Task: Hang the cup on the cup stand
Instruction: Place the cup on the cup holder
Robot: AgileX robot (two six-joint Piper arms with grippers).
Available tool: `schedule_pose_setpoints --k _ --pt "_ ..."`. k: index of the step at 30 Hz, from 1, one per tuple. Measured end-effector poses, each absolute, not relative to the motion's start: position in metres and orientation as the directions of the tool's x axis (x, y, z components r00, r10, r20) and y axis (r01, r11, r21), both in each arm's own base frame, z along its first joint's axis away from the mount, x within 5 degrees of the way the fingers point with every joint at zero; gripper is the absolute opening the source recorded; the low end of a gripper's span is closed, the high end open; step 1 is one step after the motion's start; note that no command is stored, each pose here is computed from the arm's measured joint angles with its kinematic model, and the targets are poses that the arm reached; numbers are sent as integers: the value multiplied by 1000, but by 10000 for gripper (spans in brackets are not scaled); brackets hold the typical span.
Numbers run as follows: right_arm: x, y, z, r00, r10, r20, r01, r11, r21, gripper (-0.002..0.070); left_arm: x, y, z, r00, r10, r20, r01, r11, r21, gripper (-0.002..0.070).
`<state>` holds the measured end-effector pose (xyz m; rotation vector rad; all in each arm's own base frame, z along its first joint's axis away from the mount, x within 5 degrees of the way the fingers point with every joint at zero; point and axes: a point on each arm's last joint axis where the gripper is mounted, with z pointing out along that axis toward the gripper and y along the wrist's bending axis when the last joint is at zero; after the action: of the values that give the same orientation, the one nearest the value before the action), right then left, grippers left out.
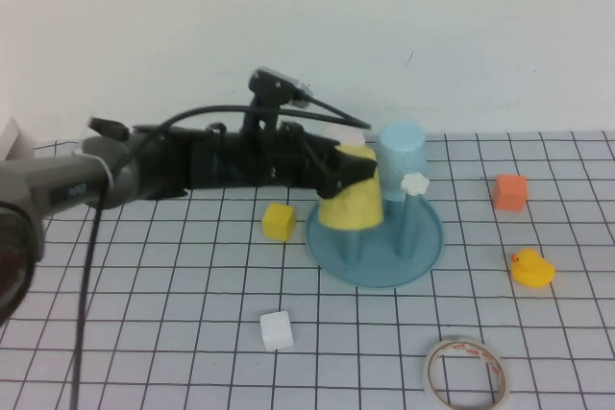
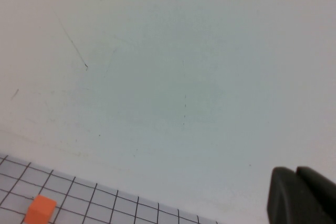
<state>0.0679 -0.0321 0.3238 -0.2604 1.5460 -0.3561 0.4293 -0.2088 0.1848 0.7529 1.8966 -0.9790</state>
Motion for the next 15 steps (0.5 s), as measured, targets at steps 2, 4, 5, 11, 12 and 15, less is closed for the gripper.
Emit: schedule_pose_setpoints --k 2,4,5,11,12,15 --pt "68 -32 324 -10 -383 -924 60 922 -383 -1 430 -205 195 -438 124 -891 787 532 -313 551" --pt "68 -32 324 -10 -383 -924 60 922 -383 -1 430 -202 206 -420 125 -899 785 546 -291 551" --pt "68 -32 324 -10 -383 -924 60 922 -383 -1 429 -201 212 -411 125 -903 787 549 -283 551" --pt "68 -32 324 -10 -383 -924 60 922 -383 -1 426 -200 221 -395 143 -907 792 554 -257 551" --pt "68 -32 324 -10 -383 -924 60 922 -383 -1 426 -201 221 -394 147 -907 790 558 -254 551" --pt "68 -32 324 -10 -383 -924 60 922 -383 -1 427 -202 217 -403 150 -903 785 563 -257 551"
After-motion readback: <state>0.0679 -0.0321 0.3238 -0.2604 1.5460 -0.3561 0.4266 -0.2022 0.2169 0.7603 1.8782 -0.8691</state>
